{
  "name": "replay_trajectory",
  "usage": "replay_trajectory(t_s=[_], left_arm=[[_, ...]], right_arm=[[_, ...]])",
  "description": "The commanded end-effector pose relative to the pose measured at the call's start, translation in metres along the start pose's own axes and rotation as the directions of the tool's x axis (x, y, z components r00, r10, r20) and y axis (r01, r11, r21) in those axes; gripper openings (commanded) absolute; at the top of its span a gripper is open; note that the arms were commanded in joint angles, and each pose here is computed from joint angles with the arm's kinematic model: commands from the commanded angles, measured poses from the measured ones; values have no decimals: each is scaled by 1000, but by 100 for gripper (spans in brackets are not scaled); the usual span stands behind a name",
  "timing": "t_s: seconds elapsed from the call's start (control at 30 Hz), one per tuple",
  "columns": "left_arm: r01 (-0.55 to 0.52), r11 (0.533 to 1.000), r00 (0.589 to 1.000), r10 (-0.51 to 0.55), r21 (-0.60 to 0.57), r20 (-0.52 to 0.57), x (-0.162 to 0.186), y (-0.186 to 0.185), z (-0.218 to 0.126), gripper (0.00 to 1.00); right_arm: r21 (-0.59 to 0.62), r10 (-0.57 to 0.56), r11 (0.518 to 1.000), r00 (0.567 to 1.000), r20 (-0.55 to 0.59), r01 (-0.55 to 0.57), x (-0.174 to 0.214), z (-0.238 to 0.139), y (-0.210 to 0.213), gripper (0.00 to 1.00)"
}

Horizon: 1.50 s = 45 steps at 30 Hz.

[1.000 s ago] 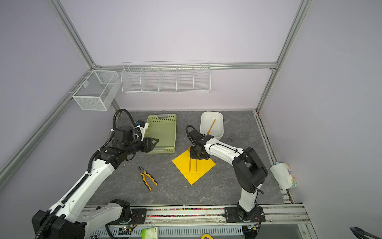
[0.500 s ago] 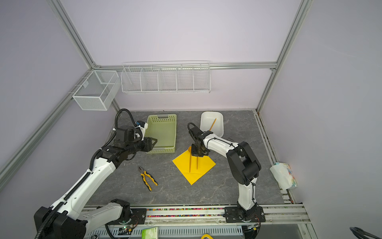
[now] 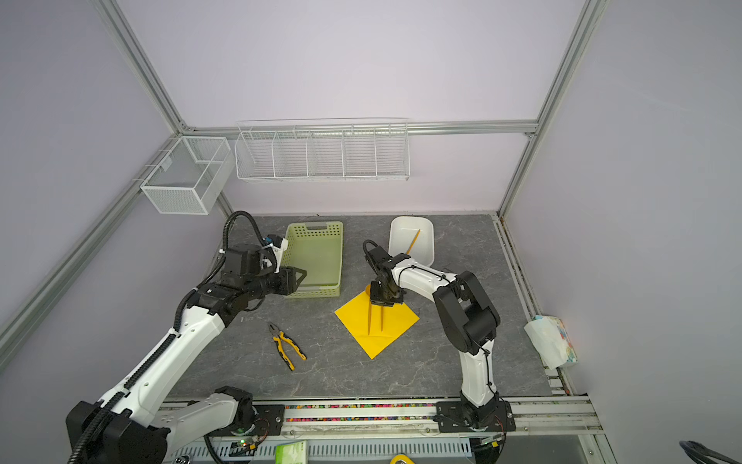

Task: Place the utensils on the paper napkin and roll it up

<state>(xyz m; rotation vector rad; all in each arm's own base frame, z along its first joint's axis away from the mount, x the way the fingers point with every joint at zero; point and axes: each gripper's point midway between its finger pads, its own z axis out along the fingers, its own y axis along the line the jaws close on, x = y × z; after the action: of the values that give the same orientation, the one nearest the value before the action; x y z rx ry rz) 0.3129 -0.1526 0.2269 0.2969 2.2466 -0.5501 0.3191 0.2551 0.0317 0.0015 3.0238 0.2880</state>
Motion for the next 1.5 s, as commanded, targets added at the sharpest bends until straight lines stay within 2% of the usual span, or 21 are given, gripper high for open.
replay_trajectory(t_s=[0.0, 0.27, 1.1, 1.47], left_arm=[[8, 1000, 1000, -8, 16, -3, 2, -1, -1, 47], [7, 1000, 1000, -7, 18, 7, 1, -2, -3, 47], [6, 1000, 1000, -6, 20, 4, 2, -2, -3, 48], [5, 1000, 1000, -5, 19, 8, 1, -2, -5, 48]], right_arm=[[4, 1, 1000, 1000, -25, -1, 1, 2, -1, 7], [4, 0, 1000, 999, -43, 0, 4, 9, -2, 7], [-35, -12, 999, 1000, -28, 11, 2, 1, 6, 18], [-28, -12, 1000, 999, -40, 11, 4, 6, 5, 18]])
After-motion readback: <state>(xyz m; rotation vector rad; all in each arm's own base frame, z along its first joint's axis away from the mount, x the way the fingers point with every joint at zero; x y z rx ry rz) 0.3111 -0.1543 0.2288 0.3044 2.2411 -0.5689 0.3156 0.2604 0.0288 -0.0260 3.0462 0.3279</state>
